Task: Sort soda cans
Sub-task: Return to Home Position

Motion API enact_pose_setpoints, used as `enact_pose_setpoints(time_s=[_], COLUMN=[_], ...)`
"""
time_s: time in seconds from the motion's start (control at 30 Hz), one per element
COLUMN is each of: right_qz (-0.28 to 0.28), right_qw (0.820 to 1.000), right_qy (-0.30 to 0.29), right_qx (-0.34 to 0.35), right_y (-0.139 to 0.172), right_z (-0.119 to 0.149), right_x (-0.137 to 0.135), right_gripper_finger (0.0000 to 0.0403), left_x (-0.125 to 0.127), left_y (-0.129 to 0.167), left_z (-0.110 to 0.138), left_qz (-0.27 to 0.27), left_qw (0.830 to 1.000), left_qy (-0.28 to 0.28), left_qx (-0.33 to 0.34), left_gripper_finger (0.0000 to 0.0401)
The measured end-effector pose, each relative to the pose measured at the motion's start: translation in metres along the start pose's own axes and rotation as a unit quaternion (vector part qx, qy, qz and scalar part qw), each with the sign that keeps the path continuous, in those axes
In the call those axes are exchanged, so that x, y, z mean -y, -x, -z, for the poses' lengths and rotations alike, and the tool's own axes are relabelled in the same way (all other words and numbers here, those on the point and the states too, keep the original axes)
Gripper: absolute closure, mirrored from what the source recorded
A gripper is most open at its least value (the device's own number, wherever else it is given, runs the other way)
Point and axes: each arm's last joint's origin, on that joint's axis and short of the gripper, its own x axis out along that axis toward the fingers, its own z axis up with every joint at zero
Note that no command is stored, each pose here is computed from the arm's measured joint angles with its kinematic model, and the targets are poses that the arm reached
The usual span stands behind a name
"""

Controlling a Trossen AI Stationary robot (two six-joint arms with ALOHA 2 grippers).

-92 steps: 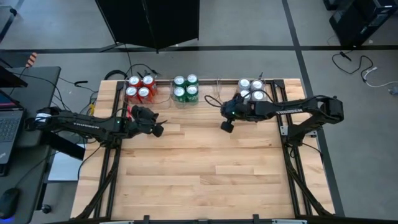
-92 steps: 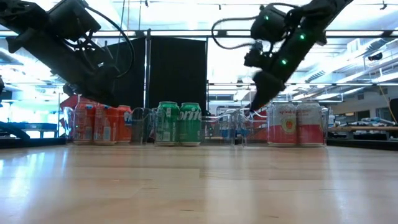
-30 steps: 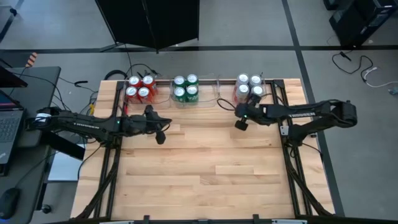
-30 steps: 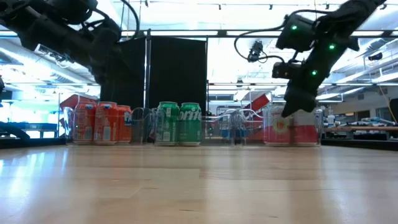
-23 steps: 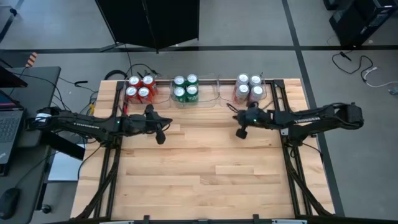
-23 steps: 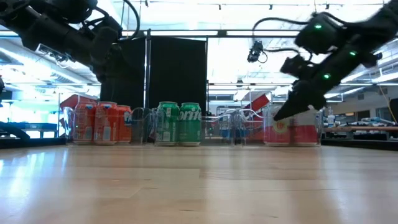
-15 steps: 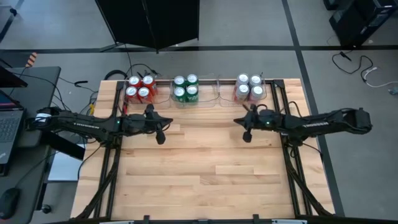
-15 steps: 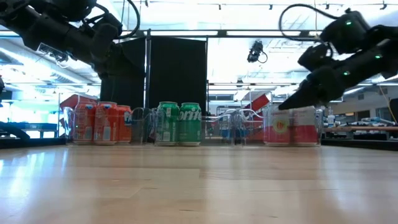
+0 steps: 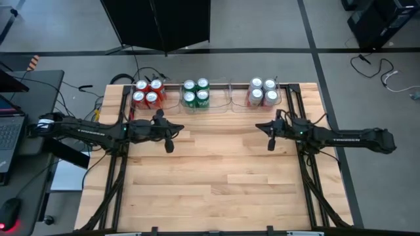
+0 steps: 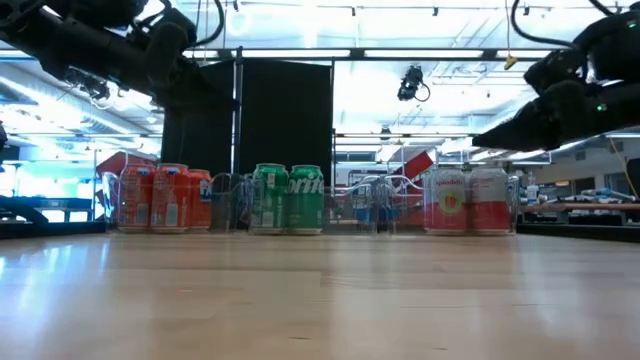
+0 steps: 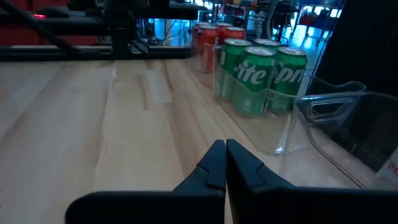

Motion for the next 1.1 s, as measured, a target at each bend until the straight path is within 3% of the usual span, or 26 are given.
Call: enact_pose_setpoints(time_s=[0.23, 0.47, 0.6, 0.9, 1.1], right_qz=[0.018, 0.011, 0.012, 0.016, 0.021], right_qw=[1.0, 0.999, 0.999, 0.999, 0.999], right_qy=[0.007, 0.005, 0.004, 0.012, 0.007], right_qx=[0.014, 0.037, 0.045, 0.044, 0.043], right_y=[0.012, 0.02, 0.021, 0.021, 0.021], right_z=[-0.001, -0.004, -0.005, -0.005, -0.005], right_x=[-0.001, -0.003, -0.003, -0.002, -0.001], right_gripper_finger=[0.0403, 0.0403, 0.0403, 0.0403, 0.0403], left_x=[0.01, 0.015, 0.014, -0.004, -0.012], left_y=[0.003, 0.005, 0.009, 0.043, 0.056], left_z=[-0.006, -0.011, -0.013, 0.025, 0.041], left_qz=[0.031, 0.084, 0.088, 0.106, 0.095], left_qw=[0.998, 0.993, 0.992, 0.978, 0.98], left_qy=[-0.041, -0.051, -0.052, -0.013, -0.007], left_qx=[0.037, 0.061, 0.073, 0.182, 0.175], left_gripper_finger=[0.0387, 0.0387, 0.0387, 0.0387, 0.0387])
